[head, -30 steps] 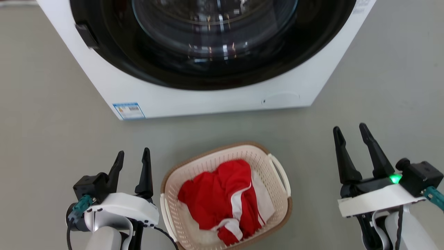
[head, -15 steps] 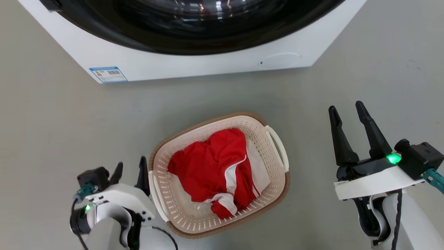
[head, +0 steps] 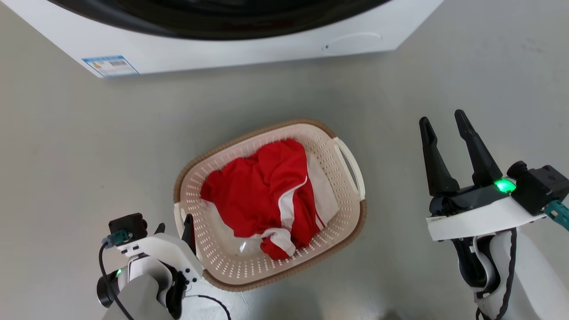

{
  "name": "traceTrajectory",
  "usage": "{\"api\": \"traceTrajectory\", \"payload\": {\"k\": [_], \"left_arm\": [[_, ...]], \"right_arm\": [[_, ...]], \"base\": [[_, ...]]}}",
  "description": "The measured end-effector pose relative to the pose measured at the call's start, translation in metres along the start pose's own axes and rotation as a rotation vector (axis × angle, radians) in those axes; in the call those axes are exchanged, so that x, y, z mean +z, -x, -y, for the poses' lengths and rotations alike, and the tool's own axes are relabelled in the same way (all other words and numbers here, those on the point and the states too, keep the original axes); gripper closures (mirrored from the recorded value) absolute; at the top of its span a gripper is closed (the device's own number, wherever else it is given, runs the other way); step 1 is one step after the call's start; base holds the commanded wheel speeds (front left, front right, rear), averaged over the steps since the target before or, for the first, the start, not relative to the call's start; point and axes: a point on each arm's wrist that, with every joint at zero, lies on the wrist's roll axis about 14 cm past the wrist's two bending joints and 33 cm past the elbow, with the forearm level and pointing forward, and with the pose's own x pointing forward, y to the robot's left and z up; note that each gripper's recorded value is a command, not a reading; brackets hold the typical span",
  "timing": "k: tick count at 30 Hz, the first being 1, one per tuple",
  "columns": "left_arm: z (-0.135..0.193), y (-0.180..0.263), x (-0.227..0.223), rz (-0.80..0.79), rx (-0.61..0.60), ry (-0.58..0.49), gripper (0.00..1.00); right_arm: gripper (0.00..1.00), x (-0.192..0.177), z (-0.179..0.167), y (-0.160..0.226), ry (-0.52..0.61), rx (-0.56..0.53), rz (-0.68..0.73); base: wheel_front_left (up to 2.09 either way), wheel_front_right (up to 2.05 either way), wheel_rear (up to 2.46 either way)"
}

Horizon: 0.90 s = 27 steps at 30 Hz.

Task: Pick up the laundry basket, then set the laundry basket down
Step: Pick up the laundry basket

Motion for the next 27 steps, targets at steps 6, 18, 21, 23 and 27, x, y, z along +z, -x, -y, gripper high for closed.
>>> {"api": "traceTrajectory", "payload": {"k": [6,18,21,23,27], "left_arm": [[0.001,-0.016,-0.018,-0.082,0.006,0.002,0.00],[-0.003,-0.038,-0.052,-0.264,0.056,0.054,0.00],[-0.008,-0.041,-0.059,-0.299,0.081,0.063,0.00],[-0.012,-0.042,-0.059,-0.306,0.092,0.060,0.00],[-0.017,-0.044,-0.061,-0.316,0.100,0.050,0.03]], "right_arm": [[0.00,-0.013,0.007,-0.008,0.008,-0.009,-0.027],[0.00,-0.035,0.017,-0.018,0.015,-0.022,-0.068],[0.00,-0.042,0.019,-0.019,0.015,-0.026,-0.084],[0.00,-0.044,0.020,-0.019,0.014,-0.027,-0.090],[0.00,-0.044,0.020,-0.022,0.016,-0.025,-0.086]], "base": [[0.00,0.00,0.00],[0.00,0.00,0.00],[0.00,0.00,0.00],[0.00,0.00,0.00],[0.00,0.00,0.00]]}}
